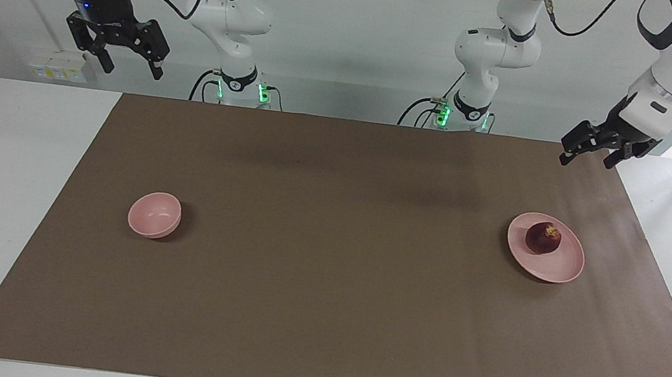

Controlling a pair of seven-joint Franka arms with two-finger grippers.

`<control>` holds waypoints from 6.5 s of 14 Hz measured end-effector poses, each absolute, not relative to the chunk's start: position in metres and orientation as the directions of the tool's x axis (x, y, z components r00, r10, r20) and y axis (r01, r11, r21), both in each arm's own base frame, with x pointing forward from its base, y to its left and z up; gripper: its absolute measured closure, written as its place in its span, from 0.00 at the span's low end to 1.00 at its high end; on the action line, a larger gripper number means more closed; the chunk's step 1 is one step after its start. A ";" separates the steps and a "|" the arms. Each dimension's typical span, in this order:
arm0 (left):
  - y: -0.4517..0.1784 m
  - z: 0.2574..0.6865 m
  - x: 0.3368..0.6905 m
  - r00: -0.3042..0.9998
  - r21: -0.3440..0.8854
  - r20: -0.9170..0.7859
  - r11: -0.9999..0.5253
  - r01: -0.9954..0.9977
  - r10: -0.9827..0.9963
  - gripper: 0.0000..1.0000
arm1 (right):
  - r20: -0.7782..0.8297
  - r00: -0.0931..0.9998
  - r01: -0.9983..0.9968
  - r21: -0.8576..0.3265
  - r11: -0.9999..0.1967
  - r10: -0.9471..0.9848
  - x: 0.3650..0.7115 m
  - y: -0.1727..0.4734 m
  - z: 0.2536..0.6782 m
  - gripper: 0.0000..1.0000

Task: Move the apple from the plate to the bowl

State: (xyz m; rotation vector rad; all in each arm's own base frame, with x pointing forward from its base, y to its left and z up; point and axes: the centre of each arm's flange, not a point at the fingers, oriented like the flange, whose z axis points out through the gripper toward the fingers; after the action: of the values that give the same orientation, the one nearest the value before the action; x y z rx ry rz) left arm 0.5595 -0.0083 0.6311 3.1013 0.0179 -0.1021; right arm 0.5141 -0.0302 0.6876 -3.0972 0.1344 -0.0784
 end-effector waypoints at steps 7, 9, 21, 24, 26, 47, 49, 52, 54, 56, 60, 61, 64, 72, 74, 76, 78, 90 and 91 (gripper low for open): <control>-0.008 0.631 0.560 0.998 0.038 -0.066 -0.999 0.012 0.010 0.00 | 0.049 0.995 -0.086 -0.043 -0.995 -0.088 0.514 -0.030 0.688 0.00; -0.008 0.631 0.560 0.998 0.038 -0.066 -0.999 0.012 0.010 0.00 | 0.049 0.995 -0.086 -0.043 -0.995 -0.088 0.514 -0.030 0.688 0.00; -0.004 0.624 0.561 0.998 0.037 -0.069 -0.999 0.013 0.011 0.00 | 0.049 0.995 -0.086 -0.043 -0.995 -0.088 0.514 -0.030 0.688 0.00; -0.003 0.622 0.561 0.998 0.037 -0.070 -0.999 0.013 0.010 0.00 | 0.049 0.995 -0.086 -0.043 -0.995 -0.088 0.514 -0.030 0.688 0.00; -0.002 0.620 0.561 0.997 0.037 -0.072 -0.999 0.007 0.004 0.00 | 0.049 0.995 -0.086 -0.043 -0.995 -0.088 0.514 -0.030 0.688 0.00; 0.055 0.457 0.572 0.998 0.030 -0.002 -0.997 -0.069 -0.069 0.00 | 0.049 0.995 -0.086 -0.043 -0.995 -0.088 0.514 -0.030 0.688 0.00; 0.059 0.430 0.568 0.998 0.029 -0.001 -0.998 -0.064 -0.064 0.00 | 0.049 0.995 -0.086 -0.043 -0.995 -0.088 0.514 -0.030 0.688 0.00; 0.065 0.389 0.566 0.997 0.032 -0.024 -0.997 -0.068 -0.068 0.00 | 0.049 0.995 -0.086 -0.043 -0.995 -0.088 0.514 -0.030 0.688 0.00; 0.067 0.367 0.565 0.998 0.031 -0.023 -0.997 -0.065 -0.065 0.00 | 0.049 0.995 -0.086 -0.043 -0.995 -0.088 0.514 -0.030 0.688 0.00; 0.068 0.347 0.561 0.998 0.031 -0.026 -0.998 -0.062 -0.063 0.00 | 0.049 0.995 -0.086 -0.043 -0.995 -0.088 0.514 -0.030 0.688 0.00; 0.065 0.332 0.559 0.997 0.032 -0.031 -0.997 -0.068 -0.069 0.00 | 0.049 0.995 -0.086 -0.043 -0.995 -0.088 0.514 -0.030 0.688 0.00; 0.064 0.330 0.560 0.997 0.031 -0.027 -0.997 -0.071 -0.071 0.00 | 0.049 0.995 -0.086 -0.043 -0.995 -0.088 0.514 -0.030 0.688 0.00; 0.062 0.328 0.562 0.997 0.030 -0.016 -0.997 -0.074 -0.074 0.00 | 0.049 0.995 -0.086 -0.043 -0.995 -0.088 0.514 -0.030 0.688 0.00; 0.066 0.328 0.563 0.996 0.028 -0.009 -0.996 -0.085 -0.086 0.11 | 0.049 0.995 -0.086 -0.043 -0.995 -0.088 0.514 -0.030 0.688 0.00; 0.066 0.330 0.563 0.996 0.027 -0.007 -0.996 -0.087 -0.087 0.25 | 0.049 0.995 -0.086 -0.043 -0.995 -0.088 0.514 -0.030 0.688 0.00; 0.063 0.330 0.563 0.996 0.029 -0.014 -0.995 -0.091 -0.091 0.26 | 0.049 0.995 -0.086 -0.043 -0.995 -0.088 0.514 -0.030 0.688 0.00; 0.058 0.334 0.565 0.994 0.042 -0.048 -0.994 -0.096 -0.098 0.26 | 0.049 0.995 -0.086 -0.043 -0.995 -0.088 0.514 -0.030 0.688 0.00; -0.043 0.411 0.584 0.965 0.191 -0.240 -0.970 0.150 0.102 0.26 | 0.017 0.997 0.081 -0.145 -0.986 0.079 0.504 0.021 0.685 0.00; -0.058 0.413 0.583 0.953 0.216 -0.267 -0.955 0.204 0.143 0.26 | 0.009 0.993 0.115 -0.183 -0.976 0.115 0.505 0.025 0.678 0.00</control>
State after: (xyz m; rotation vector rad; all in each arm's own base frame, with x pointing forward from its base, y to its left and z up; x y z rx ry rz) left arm 0.5828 -0.0577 0.4133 2.8628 0.2588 -0.3653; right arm 0.5047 0.0248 0.6781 -2.9524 -0.1713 0.0020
